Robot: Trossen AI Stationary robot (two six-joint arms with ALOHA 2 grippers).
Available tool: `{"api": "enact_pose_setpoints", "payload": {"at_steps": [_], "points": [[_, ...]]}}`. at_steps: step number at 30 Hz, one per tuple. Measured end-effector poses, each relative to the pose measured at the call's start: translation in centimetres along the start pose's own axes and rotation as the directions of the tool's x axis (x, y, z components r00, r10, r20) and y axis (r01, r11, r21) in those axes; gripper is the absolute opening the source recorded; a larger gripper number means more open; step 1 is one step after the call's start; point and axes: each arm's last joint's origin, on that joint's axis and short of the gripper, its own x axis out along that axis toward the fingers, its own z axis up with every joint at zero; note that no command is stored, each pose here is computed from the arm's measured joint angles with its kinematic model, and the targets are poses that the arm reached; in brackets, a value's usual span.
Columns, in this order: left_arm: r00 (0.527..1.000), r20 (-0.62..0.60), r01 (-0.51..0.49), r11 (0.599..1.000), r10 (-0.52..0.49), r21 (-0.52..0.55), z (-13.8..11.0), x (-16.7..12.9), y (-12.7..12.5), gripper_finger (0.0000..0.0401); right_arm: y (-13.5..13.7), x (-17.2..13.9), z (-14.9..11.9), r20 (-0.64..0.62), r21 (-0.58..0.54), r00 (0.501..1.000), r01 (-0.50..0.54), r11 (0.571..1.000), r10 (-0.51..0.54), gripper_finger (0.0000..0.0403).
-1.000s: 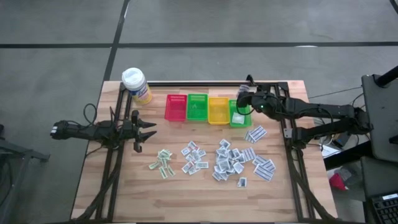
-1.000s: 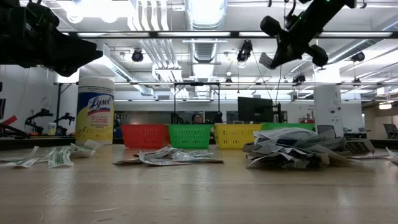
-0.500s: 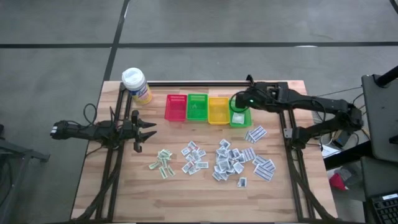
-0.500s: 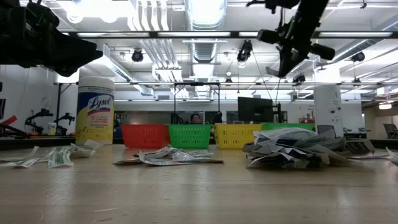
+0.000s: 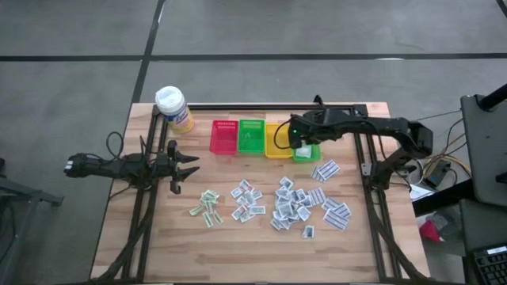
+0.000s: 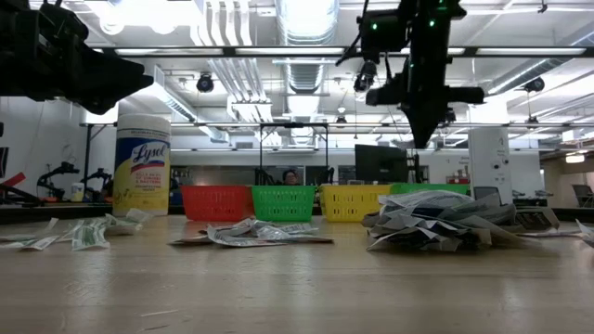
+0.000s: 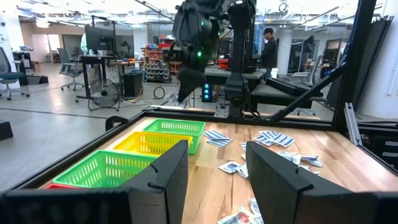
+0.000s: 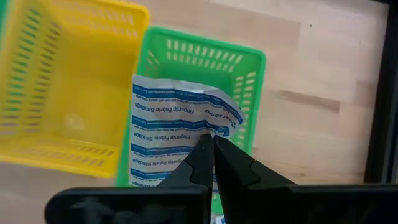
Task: Pick & Place First Aid Supplies
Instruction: Put the blue bandage into the right green bin
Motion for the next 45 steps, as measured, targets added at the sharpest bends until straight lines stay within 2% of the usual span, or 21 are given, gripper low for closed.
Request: {"api": "enact_pose_setpoints", "payload": {"at_steps": [10, 20, 26, 45], "points": [[1.000, 0.000, 0.000, 1.000, 0.000, 0.000, 0.0, 0.0, 0.0, 0.0158, 1.4, 3.6, -0.4, -0.051, -0.033, 0.994, 0.095, 0.995, -0.097, 0.0008], [1.000, 0.000, 0.000, 1.000, 0.000, -0.013, 0.0, 0.0, 0.0, 0.0158, 1.7, 6.4, 0.0, -0.099, -0.037, 0.987, 0.123, 0.992, -0.126, 0.0008], [1.000, 0.000, 0.000, 1.000, 0.000, -0.014, 0.0, 0.0, 0.0, 0.0158, 1.4, 7.6, 0.3, -0.109, 0.019, 0.993, 0.041, 0.999, -0.038, 0.0008], [1.000, 0.000, 0.000, 1.000, 0.000, -0.014, 0.0, 0.0, 0.0, 0.0158, 0.8, 8.4, -0.4, -0.127, 0.093, 0.990, 0.070, 0.993, -0.058, 0.0009]]}}
